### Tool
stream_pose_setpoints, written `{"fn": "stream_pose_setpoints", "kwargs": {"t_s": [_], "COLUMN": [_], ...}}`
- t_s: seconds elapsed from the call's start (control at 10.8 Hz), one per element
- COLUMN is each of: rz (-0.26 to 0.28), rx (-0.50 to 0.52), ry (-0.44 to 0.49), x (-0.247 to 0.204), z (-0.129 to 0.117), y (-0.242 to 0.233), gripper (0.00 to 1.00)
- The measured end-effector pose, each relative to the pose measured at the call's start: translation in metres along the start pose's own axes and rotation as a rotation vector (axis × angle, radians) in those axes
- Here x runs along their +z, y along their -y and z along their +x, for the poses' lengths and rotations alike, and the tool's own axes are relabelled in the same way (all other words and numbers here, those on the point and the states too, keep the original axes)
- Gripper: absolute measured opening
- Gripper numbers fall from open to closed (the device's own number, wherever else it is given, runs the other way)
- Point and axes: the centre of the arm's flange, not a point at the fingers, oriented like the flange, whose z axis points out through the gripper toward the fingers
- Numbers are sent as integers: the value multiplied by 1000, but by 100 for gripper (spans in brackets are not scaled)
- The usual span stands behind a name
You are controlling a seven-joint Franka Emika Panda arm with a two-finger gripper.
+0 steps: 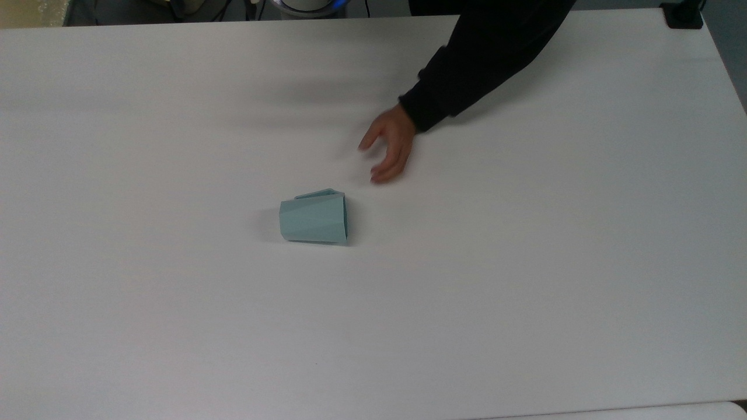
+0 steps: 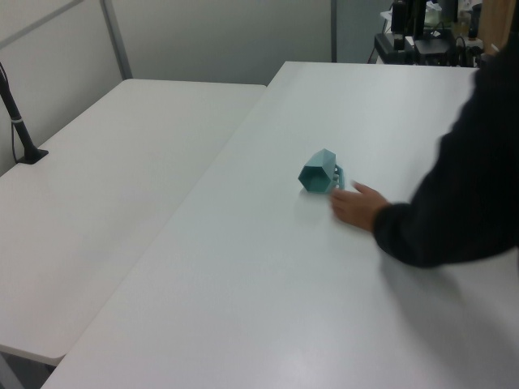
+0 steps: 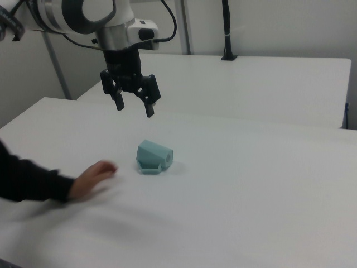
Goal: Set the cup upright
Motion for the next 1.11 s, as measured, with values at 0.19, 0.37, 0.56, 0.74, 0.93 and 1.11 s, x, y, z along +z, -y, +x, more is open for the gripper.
{"fn": "stream_pose_setpoints", "kwargs": {"t_s": [0.19,0.37,0.56,0.74,0.93,1.11], "rz": [-17,-29,-31,-31,-30,-9], "rx": [-24,-39,-48,-48,-47,-32], "ry": [4,16,19,19,19,11], "x": [1,7,8,8,8,8], "z": [0,-1,-1,-1,-1,1], "y": [-2,-6,-8,-9,-9,-4], "gripper": [100,100,100,100,100,100]}}
